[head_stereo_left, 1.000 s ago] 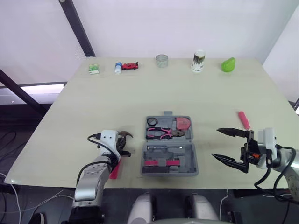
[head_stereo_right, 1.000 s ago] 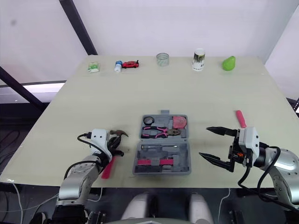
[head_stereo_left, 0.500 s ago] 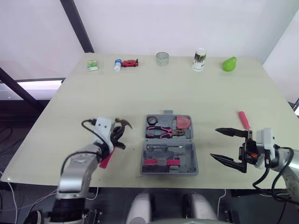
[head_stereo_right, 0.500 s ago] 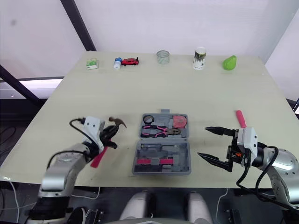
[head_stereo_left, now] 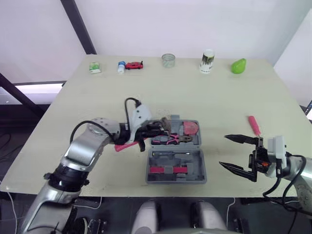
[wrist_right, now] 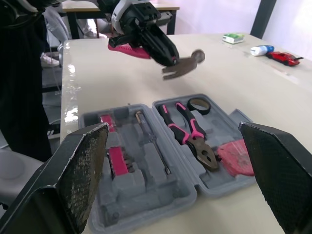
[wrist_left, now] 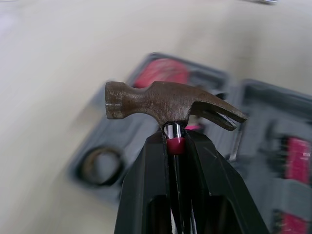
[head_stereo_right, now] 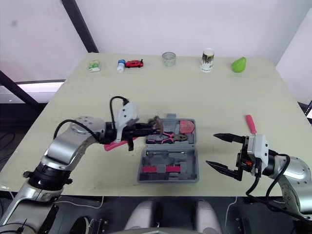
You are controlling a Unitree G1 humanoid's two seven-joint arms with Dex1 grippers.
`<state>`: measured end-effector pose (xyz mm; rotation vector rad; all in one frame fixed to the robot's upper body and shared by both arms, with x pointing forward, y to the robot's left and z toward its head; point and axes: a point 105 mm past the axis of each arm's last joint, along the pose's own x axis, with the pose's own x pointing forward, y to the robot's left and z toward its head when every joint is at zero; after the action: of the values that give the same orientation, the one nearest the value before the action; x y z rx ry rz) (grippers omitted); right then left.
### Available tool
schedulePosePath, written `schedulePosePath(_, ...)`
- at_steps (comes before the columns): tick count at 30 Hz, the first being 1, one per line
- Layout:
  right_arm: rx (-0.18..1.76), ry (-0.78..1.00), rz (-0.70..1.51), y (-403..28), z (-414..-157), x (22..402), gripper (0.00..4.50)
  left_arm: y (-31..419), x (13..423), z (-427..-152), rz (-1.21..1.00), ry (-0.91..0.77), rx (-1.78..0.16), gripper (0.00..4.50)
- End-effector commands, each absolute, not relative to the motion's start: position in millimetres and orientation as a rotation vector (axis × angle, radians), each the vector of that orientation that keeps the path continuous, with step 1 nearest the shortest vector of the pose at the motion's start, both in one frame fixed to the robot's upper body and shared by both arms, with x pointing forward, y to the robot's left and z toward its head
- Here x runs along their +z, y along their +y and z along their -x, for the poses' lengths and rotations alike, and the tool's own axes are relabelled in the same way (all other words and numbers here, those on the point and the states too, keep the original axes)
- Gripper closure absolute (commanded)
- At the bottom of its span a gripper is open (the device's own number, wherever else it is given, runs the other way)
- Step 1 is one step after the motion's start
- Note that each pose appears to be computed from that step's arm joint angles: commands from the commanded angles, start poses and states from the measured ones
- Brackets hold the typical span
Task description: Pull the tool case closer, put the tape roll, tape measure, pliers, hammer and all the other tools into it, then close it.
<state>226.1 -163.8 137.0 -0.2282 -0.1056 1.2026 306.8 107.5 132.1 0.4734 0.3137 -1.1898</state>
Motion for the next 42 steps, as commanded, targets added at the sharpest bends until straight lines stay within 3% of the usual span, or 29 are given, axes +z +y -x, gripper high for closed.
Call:
schedulePosePath(1, 1.213, -0.150, 0.262, -163, -224, 147, 0.00, 90, 136, -306, -0.554, 0.278, -1.290, 4.47)
schedulePosePath(7, 1.205, -0.158, 0.279, -164, -226, 147, 0.00, 52, 125, -315, -0.681, 0.321, -1.391, 4.47)
schedulePosePath(14, 1.181, -0.146, 0.288, -170, -221, 144, 0.00, 21, 125, -311, -0.675, 0.424, -1.485, 4.47)
schedulePosePath(29, 1.119, -0.097, 0.326, -191, -219, 142, 0.00, 7, 86, -281, -0.759, 0.548, -1.615, 4.47)
schedulePosePath(42, 1.100, -0.102, 0.335, -195, -221, 145, 0.00, 4, 68, -280, -0.818, 0.707, -1.580, 4.47)
